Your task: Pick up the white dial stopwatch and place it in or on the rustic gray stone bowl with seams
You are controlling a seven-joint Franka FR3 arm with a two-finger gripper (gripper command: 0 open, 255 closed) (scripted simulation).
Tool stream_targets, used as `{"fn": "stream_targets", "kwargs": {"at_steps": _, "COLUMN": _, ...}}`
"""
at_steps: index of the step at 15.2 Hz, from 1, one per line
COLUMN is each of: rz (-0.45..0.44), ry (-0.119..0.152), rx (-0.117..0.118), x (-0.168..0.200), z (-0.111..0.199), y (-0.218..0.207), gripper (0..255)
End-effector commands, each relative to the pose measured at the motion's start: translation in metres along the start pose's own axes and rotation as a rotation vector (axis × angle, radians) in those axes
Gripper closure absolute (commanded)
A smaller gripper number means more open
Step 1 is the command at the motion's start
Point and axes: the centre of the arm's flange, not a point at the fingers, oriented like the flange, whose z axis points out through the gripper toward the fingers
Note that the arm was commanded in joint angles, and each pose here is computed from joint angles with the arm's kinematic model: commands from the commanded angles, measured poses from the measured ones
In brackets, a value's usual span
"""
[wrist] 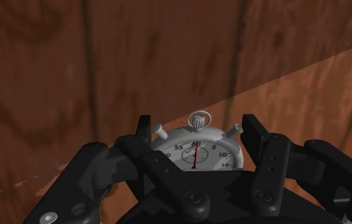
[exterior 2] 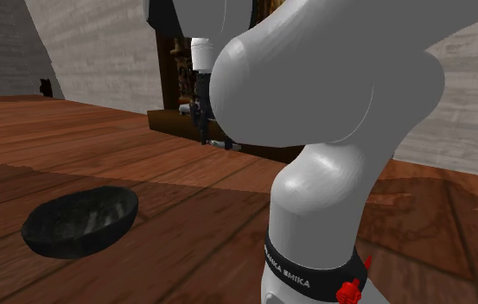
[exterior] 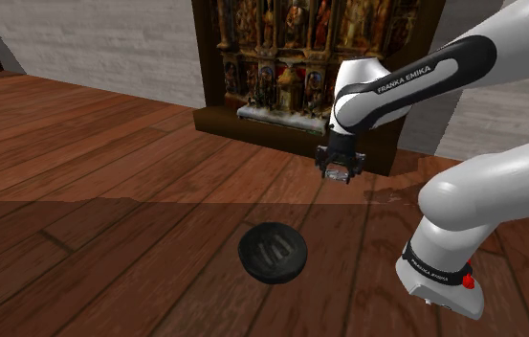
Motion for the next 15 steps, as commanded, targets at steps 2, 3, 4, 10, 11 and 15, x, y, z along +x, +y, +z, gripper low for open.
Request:
{"fn": "stream_targets", "kwargs": {"at_steps": 2, "rz": 0.000, "ry": 0.000, "rx": -0.001, "x": -0.014, "z": -0.011, "y": -0.004, "gripper": 255}}
{"fn": "stream_targets", "kwargs": {"at_steps": 3, "rz": 0.000, "ry": 0.000, "rx": -0.001, "x": -0.026, "z": -0.011, "y": -0.009, "gripper": 255}}
{"fn": "stream_targets", "kwargs": {"at_steps": 4, "rz": 0.000, "ry": 0.000, "rx": -0.001, "x": -0.039, "z": -0.011, "y": -0.013, "gripper": 255}}
{"fn": "stream_targets", "kwargs": {"at_steps": 10, "rz": 0.000, "ry": 0.000, "rx": -0.001, "x": -0.113, "z": -0.014, "y": -0.040, "gripper": 255}}
{"fn": "stream_targets", "kwargs": {"at_steps": 11, "rz": 0.000, "ry": 0.000, "rx": -0.001, "x": -0.126, "z": -0.014, "y": -0.044, "gripper": 255}}
{"fn": "stream_targets", "kwargs": {"at_steps": 15, "rz": 0.000, "ry": 0.000, "rx": -0.001, "x": -0.175, "z": -0.016, "y": -0.062, "gripper": 255}}
